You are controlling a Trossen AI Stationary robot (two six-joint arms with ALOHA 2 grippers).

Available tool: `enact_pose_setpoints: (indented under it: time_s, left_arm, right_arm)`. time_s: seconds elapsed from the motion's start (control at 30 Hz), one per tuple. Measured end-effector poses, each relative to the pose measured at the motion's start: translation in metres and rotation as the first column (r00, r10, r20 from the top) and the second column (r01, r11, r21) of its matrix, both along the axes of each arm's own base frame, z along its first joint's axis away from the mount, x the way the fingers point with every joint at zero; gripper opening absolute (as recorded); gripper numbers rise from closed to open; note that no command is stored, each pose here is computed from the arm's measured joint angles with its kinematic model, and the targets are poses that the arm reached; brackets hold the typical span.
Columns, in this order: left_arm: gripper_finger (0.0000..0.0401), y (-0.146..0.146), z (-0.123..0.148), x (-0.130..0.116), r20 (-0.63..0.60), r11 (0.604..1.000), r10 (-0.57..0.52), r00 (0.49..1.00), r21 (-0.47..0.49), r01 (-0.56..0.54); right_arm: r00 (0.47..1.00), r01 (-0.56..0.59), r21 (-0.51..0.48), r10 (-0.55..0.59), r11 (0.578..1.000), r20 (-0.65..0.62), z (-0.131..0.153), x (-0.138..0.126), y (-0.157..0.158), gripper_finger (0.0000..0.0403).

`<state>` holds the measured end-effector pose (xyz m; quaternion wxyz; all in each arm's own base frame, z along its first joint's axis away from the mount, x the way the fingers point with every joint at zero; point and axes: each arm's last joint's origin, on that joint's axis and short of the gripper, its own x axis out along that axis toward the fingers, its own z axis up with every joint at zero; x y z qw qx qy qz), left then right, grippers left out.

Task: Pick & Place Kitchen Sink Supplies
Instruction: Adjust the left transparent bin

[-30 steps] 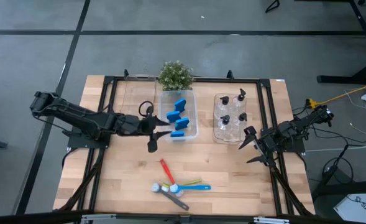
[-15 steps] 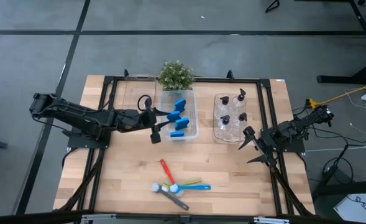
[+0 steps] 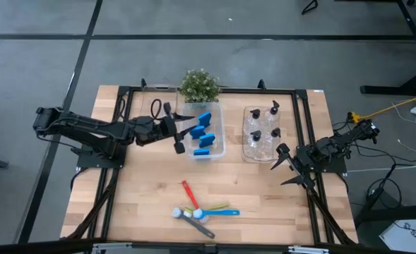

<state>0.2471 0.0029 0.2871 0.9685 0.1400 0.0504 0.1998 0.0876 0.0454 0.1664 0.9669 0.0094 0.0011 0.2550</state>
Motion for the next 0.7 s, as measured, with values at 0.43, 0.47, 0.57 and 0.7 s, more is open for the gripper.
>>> enact_pose_setpoints:
  time_s: [0.43, 0.47, 0.57, 0.7]
  left_arm:
    - [0.0143, 0.004, 0.013, 0.0, 0.079, 0.993, 0.008, 0.997, 0.119, -0.017]
    - [0.0143, 0.004, 0.013, 0.0, 0.085, 0.992, 0.011, 0.996, 0.126, -0.022]
    - [0.0143, 0.004, 0.017, -0.001, 0.106, 0.986, 0.02, 0.994, 0.16, -0.037]
    - [0.0143, 0.007, 0.025, -0.003, 0.174, 0.975, 0.031, 0.984, 0.211, -0.068]
  right_arm:
    - [1.0, 0.0, 0.002, 0.0, 1.0, -0.001, 0.0, 0.0, 0.0, 0.0308]
    - [1.0, 0.0, 0.0, 0.0, 1.0, 0.0, 0.0, 0.0, 0.0, 0.0308]
    - [1.0, 0.0, 0.003, 0.0, 1.0, -0.002, 0.0, 0.0, 0.0, 0.0308]
    - [1.0, 0.0, 0.001, 0.0, 1.0, -0.001, 0.0, 0.0, 0.0, 0.0308]
